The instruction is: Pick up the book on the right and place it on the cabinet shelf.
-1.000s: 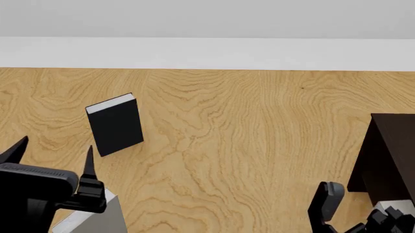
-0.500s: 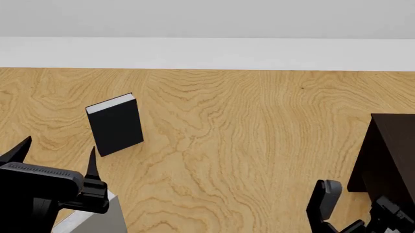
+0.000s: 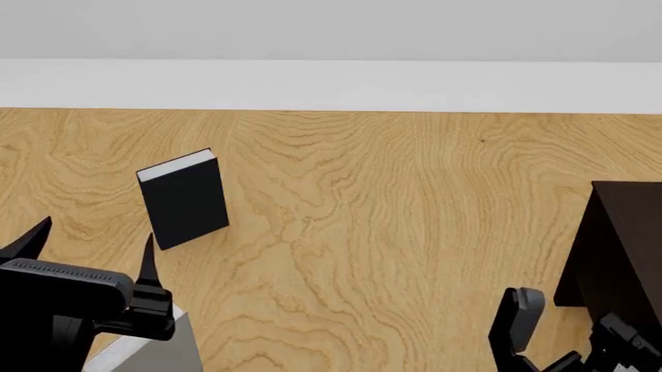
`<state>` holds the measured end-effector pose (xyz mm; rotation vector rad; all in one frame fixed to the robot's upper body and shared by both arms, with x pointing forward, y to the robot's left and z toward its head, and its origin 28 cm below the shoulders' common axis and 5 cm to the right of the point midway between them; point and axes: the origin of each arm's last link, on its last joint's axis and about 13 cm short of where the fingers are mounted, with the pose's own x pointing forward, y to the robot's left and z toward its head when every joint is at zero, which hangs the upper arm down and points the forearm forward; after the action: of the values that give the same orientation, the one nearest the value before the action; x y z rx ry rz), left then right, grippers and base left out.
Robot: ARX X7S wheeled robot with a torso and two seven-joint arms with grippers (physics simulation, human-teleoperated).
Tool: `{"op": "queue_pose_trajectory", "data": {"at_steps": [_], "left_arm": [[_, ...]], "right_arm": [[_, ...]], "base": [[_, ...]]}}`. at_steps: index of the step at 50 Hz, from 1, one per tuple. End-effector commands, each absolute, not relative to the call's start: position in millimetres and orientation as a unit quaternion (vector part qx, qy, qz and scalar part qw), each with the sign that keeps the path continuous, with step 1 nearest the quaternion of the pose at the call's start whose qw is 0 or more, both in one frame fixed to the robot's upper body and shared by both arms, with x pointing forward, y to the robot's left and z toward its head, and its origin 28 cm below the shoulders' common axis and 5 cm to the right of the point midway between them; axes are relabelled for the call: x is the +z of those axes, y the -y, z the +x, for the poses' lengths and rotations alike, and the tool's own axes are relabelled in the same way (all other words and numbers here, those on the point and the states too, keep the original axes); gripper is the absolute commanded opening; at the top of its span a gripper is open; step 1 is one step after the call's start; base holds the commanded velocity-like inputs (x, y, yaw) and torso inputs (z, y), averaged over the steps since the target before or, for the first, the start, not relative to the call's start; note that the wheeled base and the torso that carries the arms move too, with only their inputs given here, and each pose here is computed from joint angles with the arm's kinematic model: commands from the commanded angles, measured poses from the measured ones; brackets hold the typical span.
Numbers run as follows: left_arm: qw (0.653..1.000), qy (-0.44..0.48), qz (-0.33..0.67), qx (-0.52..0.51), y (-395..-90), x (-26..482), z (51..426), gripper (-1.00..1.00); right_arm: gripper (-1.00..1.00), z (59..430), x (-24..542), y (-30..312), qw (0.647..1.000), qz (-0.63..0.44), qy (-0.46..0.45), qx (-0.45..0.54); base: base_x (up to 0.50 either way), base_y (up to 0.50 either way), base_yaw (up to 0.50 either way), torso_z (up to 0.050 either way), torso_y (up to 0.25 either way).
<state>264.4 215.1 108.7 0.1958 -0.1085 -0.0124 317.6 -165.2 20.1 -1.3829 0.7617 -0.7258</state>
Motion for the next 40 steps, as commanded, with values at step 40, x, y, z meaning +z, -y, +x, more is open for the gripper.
{"op": "queue_pose_trajectory", "data": {"at_steps": [40], "left_arm": [[0.995,0.056,0.088,-0.010,-214.2,107.6,262.0,1.00]], "right_arm": [[1.00,340.5,28.3,146.7,0.695,-0.646,-0.210,-0.237]], "base": [[0.00,0.00,0.00,0.000,0.001]]}}
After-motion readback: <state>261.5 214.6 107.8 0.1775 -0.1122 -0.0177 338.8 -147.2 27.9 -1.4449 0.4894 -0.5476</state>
